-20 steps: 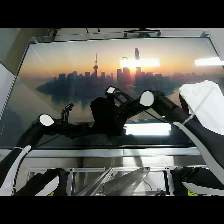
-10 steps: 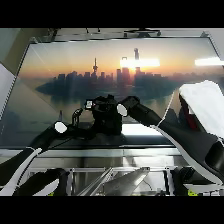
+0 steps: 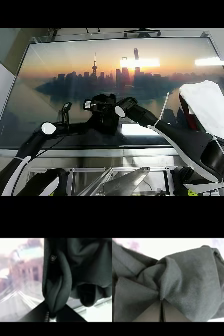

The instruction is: Fold the shirts.

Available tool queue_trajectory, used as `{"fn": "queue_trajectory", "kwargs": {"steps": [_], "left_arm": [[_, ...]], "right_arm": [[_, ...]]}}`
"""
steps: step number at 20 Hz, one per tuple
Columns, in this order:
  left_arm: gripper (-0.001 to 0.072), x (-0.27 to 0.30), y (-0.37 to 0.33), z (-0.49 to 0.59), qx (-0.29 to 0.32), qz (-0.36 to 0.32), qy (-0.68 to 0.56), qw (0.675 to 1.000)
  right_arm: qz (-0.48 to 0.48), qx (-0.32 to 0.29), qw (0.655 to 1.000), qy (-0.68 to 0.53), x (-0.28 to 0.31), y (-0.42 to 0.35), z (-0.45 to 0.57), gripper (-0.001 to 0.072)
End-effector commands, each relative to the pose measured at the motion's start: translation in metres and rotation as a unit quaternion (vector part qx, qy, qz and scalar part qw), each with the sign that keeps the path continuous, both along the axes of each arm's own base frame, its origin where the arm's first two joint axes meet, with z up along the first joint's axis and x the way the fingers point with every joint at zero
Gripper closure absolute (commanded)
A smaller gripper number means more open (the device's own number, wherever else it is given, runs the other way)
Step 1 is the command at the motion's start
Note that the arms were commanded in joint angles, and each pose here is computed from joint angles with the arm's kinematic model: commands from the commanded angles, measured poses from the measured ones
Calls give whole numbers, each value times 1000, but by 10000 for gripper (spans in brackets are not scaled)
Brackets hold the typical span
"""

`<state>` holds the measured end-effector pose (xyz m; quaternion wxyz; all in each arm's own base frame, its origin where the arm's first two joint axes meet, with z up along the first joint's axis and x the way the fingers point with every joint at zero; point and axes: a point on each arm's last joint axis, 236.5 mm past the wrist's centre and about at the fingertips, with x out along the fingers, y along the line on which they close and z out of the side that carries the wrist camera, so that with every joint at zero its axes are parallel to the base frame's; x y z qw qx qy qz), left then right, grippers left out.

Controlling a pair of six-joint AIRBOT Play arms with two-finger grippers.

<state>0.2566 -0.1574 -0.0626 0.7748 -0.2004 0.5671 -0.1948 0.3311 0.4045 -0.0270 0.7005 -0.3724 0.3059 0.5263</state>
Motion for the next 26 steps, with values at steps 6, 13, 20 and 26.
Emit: {"fn": "queue_trajectory", "kwargs": {"steps": [6,13,20,26], "left_arm": [[104,10,29,17,0,25,-27,999],[155,23,36,17,11,36,-53,998],[319,-6,-3,-42,-2,-20,57,998],[686,11,-36,-37,-11,-82,70,994]], "right_arm": [[-8,3,1000,3,0,0,2,694],[-14,6,1000,6,1,0,2,694],[-14,6,1000,5,1,0,3,694],[-35,21,999,-4,6,-4,24,694]]}}
